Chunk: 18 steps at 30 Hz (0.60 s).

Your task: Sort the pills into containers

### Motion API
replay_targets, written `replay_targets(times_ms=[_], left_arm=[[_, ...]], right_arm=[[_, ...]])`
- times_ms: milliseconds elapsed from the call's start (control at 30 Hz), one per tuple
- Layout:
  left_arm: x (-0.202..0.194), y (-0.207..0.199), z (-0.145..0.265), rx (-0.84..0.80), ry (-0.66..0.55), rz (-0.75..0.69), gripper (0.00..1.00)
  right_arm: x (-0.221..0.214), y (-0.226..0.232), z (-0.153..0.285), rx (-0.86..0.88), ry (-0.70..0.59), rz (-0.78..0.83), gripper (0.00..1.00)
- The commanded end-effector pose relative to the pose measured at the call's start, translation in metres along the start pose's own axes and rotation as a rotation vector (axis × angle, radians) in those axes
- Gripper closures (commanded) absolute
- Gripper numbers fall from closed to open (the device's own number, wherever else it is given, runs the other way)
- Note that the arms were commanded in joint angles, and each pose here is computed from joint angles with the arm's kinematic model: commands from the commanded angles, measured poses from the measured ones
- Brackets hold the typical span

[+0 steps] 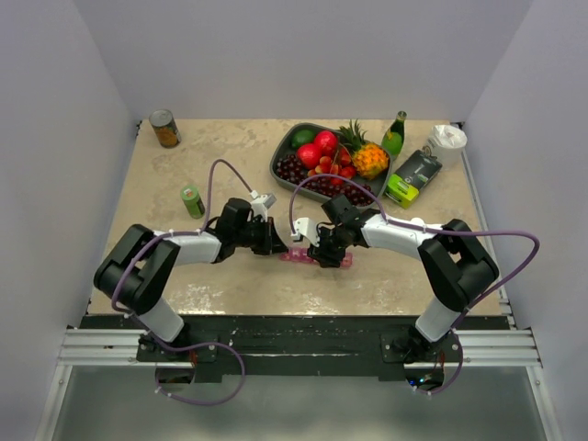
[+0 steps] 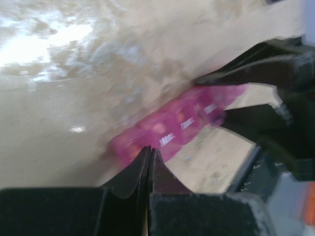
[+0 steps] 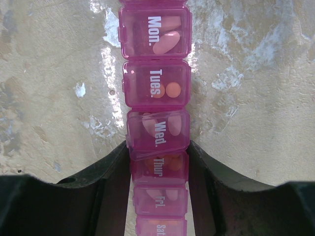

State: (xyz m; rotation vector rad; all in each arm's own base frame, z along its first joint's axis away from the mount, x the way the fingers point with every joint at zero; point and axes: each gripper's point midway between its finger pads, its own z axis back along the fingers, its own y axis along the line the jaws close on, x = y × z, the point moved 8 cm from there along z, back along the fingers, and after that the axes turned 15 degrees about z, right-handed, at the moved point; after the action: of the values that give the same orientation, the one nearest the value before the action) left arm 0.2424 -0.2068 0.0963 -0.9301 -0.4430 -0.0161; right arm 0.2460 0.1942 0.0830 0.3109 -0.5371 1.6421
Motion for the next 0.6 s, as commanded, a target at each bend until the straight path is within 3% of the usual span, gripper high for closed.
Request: replay_targets(times_ms=[0, 133, 400, 500, 567], left_arm=[[-0.028, 0.048, -0.009, 0.226, 0.106, 0.091, 1.00], [-0.032, 0.058, -0.016, 0.226, 0.112, 0.094, 1.00], [0.005, -0.007, 0.011, 0.035, -0.026, 0.002, 1.00], [0.014, -0.028, 0.019, -0.057, -0.047, -0.017, 1.00], [0.016, -0.037, 0.020, -0.106, -0.040, -0.025, 1.00]], right_arm=[[-0.010, 0.000, -0.008, 0.002, 0.070, -0.013, 0.63], [-0.010, 0.000, -0.008, 0.000, 0.072, -0.015, 0.63], [-0.010, 0.000, -0.009, 0.014, 0.070, -0.017, 0.62], [-0.008, 0.001, -0.008, 0.019, 0.063, -0.019, 0.59], [-0.007, 0.000, -0.007, 0.021, 0.057, -0.018, 0.49]])
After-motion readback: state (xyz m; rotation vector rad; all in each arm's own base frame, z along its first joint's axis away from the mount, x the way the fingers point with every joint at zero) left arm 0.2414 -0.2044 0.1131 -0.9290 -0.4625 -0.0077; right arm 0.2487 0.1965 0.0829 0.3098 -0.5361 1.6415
